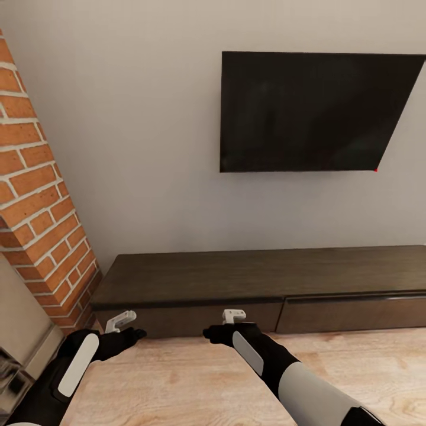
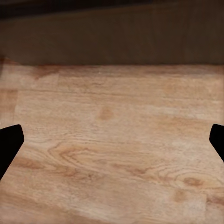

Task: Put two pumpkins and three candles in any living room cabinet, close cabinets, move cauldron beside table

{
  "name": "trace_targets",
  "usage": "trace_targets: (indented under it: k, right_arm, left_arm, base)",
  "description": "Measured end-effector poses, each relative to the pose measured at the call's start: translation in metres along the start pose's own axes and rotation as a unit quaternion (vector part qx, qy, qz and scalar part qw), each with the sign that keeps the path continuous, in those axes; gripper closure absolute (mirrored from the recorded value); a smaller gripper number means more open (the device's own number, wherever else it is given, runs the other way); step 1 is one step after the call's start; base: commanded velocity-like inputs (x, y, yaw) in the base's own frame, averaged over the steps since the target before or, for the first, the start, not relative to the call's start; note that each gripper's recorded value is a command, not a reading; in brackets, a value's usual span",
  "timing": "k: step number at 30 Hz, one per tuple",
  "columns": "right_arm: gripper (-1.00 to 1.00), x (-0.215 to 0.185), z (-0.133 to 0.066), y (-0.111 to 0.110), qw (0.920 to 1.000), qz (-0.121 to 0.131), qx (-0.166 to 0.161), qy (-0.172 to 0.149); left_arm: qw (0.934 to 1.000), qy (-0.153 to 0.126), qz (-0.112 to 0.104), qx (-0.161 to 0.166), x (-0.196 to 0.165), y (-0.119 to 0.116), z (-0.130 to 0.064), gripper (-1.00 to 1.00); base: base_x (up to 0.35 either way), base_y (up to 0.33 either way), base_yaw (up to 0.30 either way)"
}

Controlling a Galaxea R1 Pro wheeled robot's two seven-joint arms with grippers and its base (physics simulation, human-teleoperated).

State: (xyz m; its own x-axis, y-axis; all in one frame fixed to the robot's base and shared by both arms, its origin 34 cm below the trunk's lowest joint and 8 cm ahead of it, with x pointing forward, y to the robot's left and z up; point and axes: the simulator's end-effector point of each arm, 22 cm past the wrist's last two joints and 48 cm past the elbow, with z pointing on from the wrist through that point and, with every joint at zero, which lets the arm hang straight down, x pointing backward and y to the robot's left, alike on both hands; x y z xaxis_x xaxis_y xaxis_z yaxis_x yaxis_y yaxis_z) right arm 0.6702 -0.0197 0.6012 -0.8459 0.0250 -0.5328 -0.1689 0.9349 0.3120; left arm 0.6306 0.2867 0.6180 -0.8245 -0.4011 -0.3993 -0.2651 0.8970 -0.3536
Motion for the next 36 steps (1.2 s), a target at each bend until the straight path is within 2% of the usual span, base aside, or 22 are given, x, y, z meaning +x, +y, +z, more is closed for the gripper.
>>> trace_targets:
  k: [11, 12, 17, 26, 36]
  right_arm:
    - [-1.0, 0.003, -0.011, -0.008, 0.9997, 0.006, 0.015, 0.017]
    - [-1.0, 0.016, -0.009, -0.021, 0.9991, 0.011, 0.028, 0.031]
    - [-1.0, 0.031, -0.011, -0.043, 0.9975, 0.02, 0.055, 0.04]
    - [-1.0, 0.042, -0.021, -0.067, 0.9949, 0.028, 0.086, 0.044]
    - [-1.0, 0.071, -0.038, -0.117, 0.9878, 0.039, 0.146, 0.037]
  left_arm:
    - [0.9999, -0.009, 0.007, 0.0, -0.002, -0.002, -0.007, -1.0]
    - [0.9986, -0.025, 0.012, -0.046, 0.01, 0.036, 0.011, -1.0]
    - [0.9958, -0.022, 0.015, -0.088, 0.032, 0.068, 0.019, -1.0]
    - [0.9928, -0.008, 0.027, -0.116, 0.057, 0.081, 0.02, -1.0]
    - [0.9882, 0.009, 0.034, -0.149, 0.098, 0.109, 0.016, -1.0]
  base:
    - [0.0, 0.0, 0.0]
    - [0.0, 0.0, 0.0]
    - [0.0, 0.0, 0.0]
    - [0.0, 0.0, 0.0]
    - [0.0, 0.0, 0.0]
